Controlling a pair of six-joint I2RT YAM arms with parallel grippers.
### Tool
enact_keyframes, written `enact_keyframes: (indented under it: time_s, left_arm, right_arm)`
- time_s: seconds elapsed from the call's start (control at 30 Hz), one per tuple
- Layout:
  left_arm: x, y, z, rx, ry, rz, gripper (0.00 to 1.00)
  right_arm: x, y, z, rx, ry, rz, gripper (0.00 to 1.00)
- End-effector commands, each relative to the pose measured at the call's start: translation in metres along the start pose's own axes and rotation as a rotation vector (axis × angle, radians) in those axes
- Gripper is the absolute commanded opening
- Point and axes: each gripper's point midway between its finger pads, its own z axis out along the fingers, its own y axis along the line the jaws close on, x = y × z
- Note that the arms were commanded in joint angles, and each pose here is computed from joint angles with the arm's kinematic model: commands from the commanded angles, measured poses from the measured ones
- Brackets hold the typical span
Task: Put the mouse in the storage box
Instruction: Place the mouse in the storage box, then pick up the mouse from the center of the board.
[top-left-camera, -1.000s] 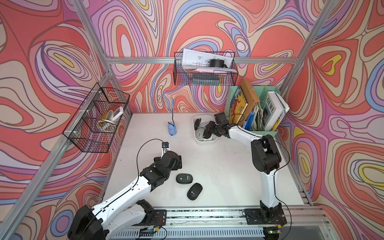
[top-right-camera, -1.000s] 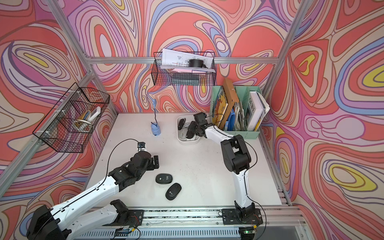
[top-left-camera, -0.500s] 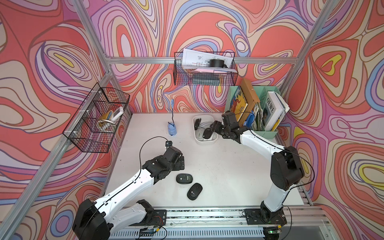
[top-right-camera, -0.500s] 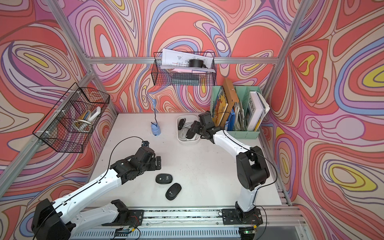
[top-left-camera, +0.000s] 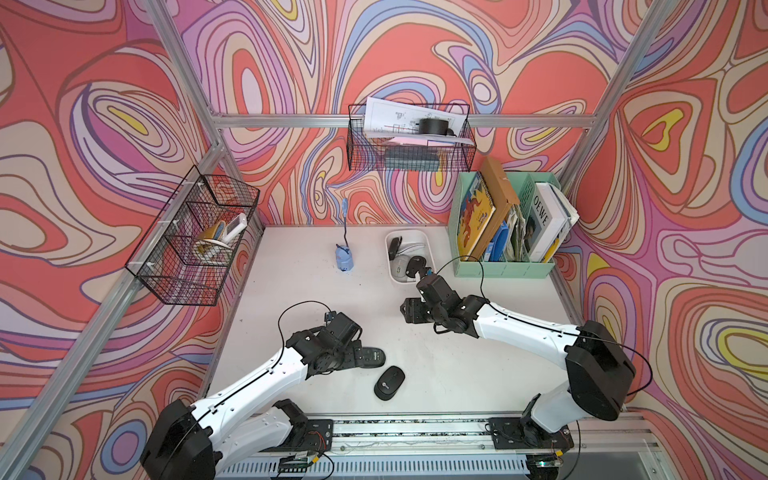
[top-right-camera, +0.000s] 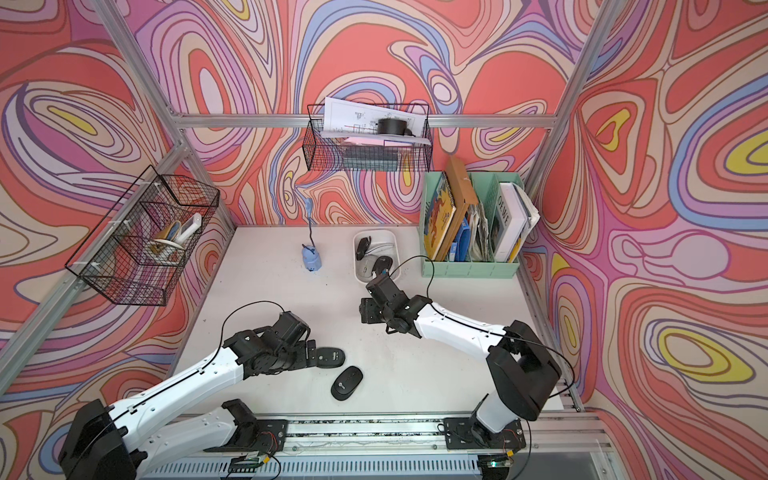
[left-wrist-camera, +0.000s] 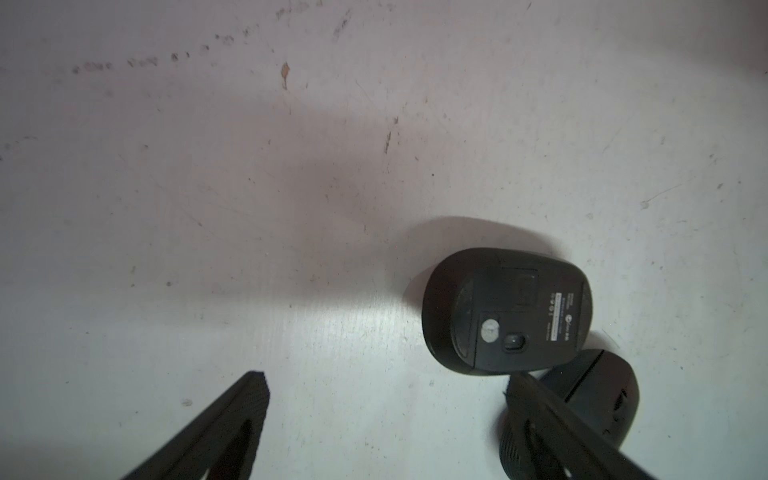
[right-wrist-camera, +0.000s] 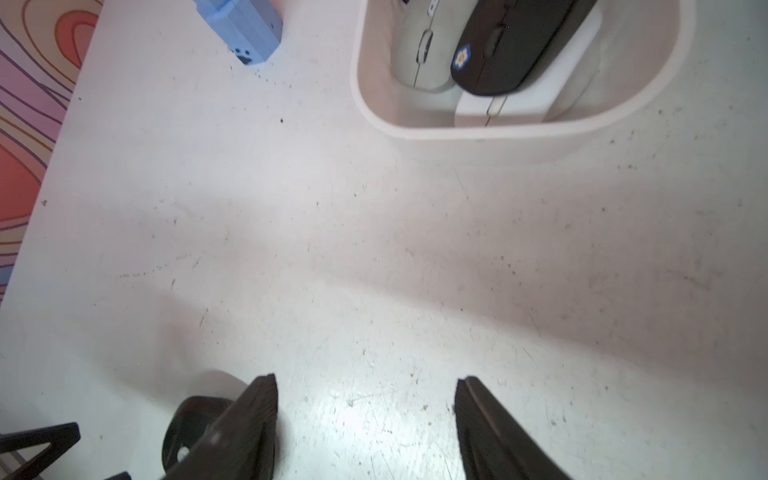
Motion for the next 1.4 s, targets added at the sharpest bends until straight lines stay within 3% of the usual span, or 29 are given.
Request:
enact_keyframes:
  time_s: [0.0, 0.33, 0.47, 0.7, 1.03, 1.37]
  left_arm:
    - [-0.001, -0.019, 0.008, 0.078, 0.01, -0.031, 0.94]
    - [0.018, -0.041, 0.03, 0.174, 0.122, -0.05, 0.91]
    - [0.025, -0.04, 0.039, 0.156, 0.159, -0.047, 0.91]
    - [0.02, -0.048, 0.053, 0.161, 0.153, -0.055, 0.91]
    - [0.02, -0.065, 0.067, 0.205, 0.193, -0.039, 0.66]
    - [0.02, -0.083, 0.07, 0.282, 0.209, 0.008, 0.48]
  right_arm:
    - [0.005, -0.005, -0.007, 0.02, -0.025, 0.006, 0.69]
    - [0.035, 0.013, -0.001, 0.001, 0.02, -0.048, 0.69]
    - [0.043, 0.015, 0.003, 0.004, 0.03, -0.05, 0.69]
    - [0.046, 0.017, 0.006, 0.01, 0.036, -0.054, 0.69]
    - [0.052, 0.012, 0.01, 0.04, 0.05, -0.054, 0.68]
    - [0.051, 0.009, 0.012, 0.059, 0.042, -0.052, 0.68]
